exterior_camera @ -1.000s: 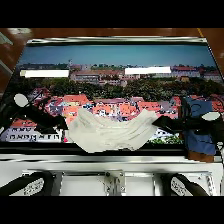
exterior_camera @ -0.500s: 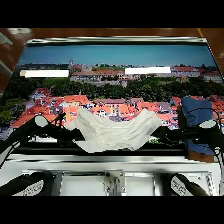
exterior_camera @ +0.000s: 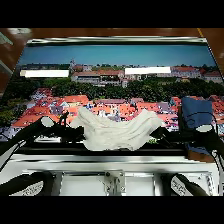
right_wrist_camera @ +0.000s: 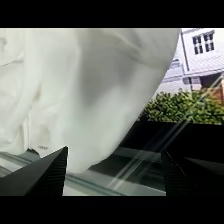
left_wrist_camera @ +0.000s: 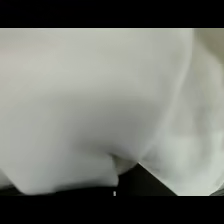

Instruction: Fold the shirts.

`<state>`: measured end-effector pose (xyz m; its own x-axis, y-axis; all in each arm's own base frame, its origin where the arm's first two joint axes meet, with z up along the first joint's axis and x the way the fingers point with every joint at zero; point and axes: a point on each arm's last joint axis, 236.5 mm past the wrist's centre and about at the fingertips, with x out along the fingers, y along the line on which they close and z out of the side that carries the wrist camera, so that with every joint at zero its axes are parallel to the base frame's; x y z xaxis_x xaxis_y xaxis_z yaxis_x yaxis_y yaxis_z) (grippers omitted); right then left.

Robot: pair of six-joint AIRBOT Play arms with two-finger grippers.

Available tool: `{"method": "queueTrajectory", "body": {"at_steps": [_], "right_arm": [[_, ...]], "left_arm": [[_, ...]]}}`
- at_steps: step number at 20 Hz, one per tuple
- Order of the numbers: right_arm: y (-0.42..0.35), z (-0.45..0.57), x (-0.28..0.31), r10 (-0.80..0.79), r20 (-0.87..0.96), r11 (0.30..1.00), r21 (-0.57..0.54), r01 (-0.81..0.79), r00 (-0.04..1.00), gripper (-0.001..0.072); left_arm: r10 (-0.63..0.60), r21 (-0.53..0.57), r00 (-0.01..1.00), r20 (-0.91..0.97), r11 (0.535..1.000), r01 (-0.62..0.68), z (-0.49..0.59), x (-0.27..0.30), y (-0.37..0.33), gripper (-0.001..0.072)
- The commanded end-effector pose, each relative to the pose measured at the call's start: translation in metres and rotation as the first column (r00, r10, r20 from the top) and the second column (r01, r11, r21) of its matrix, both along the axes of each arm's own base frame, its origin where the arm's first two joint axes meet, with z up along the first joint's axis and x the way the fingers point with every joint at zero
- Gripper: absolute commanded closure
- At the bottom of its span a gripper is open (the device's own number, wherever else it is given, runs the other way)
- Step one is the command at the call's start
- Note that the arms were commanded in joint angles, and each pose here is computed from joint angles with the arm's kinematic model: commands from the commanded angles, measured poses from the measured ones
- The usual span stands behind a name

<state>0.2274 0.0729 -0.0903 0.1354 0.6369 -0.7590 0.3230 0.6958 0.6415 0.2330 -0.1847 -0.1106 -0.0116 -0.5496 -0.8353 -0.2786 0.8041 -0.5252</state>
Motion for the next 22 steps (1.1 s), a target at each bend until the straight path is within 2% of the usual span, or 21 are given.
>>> {"method": "queueTrajectory", "body": {"at_steps": [1, 4, 5, 6, 11, 12, 13, 15, 17, 19, 21, 22], "right_arm": [[0.0, -0.013, 0.009, -0.115, 0.01, 0.993, 0.002, 0.115, 0.993, 0.0027], [-0.004, -0.013, 0.021, -0.175, 0.037, 0.985, 0.003, 0.175, 0.984, 0.003], [-0.003, -0.011, 0.027, -0.204, 0.043, 0.979, 0.014, 0.203, 0.978, 0.0079], [-0.002, -0.011, 0.032, -0.227, 0.049, 0.974, 0.014, 0.226, 0.973, 0.0083], [0.02, -0.032, 0.041, -0.222, 0.045, 0.972, -0.066, 0.225, 0.974, 0.0083], [0.024, -0.038, 0.038, -0.229, 0.014, 0.971, -0.068, 0.23, 0.973, 0.013], [0.026, -0.043, 0.035, -0.23, -0.013, 0.971, -0.068, 0.228, 0.973, 0.0265], [0.028, -0.044, 0.034, -0.23, -0.027, 0.972, -0.059, 0.228, 0.973, 0.063], [0.032, -0.024, 0.043, -0.141, 0.054, 0.989, -0.028, 0.143, 0.989, 0.064], [0.036, 0.026, 0.064, -0.009, 0.235, 1.0, -0.009, 0.011, 0.972, 0.064], [0.04, 0.107, 0.086, 0.109, 0.465, 0.994, -0.032, -0.106, 0.879, 0.064], [0.041, 0.156, 0.095, 0.135, 0.577, 0.99, -0.05, -0.13, 0.806, 0.064]], "left_arm": [[-0.01, -0.017, 0.996, 0.085, 1.0, 0.011, 0.019, 0.011, -0.003, 0.0663], [-0.008, -0.03, 0.99, 0.14, 0.999, 0.013, 0.036, 0.016, -0.004, 0.0663], [-0.008, -0.033, 0.988, 0.153, 0.999, 0.013, 0.039, 0.017, -0.005, 0.0663], [-0.008, -0.034, 0.987, 0.159, 0.999, 0.013, 0.041, 0.017, -0.005, 0.0663], [-0.012, -0.036, 0.988, 0.156, 0.999, 0.018, 0.042, 0.016, -0.005, 0.0663], [-0.027, -0.037, 0.987, 0.16, 0.999, 0.033, 0.042, 0.014, -0.006, 0.0663], [-0.04, -0.039, 0.986, 0.161, 0.998, 0.047, 0.043, 0.012, -0.006, 0.0662], [-0.062, -0.037, 0.983, 0.174, 0.997, 0.07, 0.043, 0.012, -0.007, 0.0663], [-0.086, -0.021, 0.97, 0.227, 0.995, 0.093, 0.053, 0.018, -0.004, 0.0666], [-0.125, 0.051, 0.945, 0.302, 0.992, 0.115, 0.081, 0.035, 0.007, 0.0666], [-0.188, 0.145, 0.878, 0.441, 0.98, 0.137, 0.145, 0.062, 0.019, 0.0666], [-0.209, 0.18, 0.806, 0.554, 0.975, 0.129, 0.196, 0.078, 0.023, 0.0666]]}}
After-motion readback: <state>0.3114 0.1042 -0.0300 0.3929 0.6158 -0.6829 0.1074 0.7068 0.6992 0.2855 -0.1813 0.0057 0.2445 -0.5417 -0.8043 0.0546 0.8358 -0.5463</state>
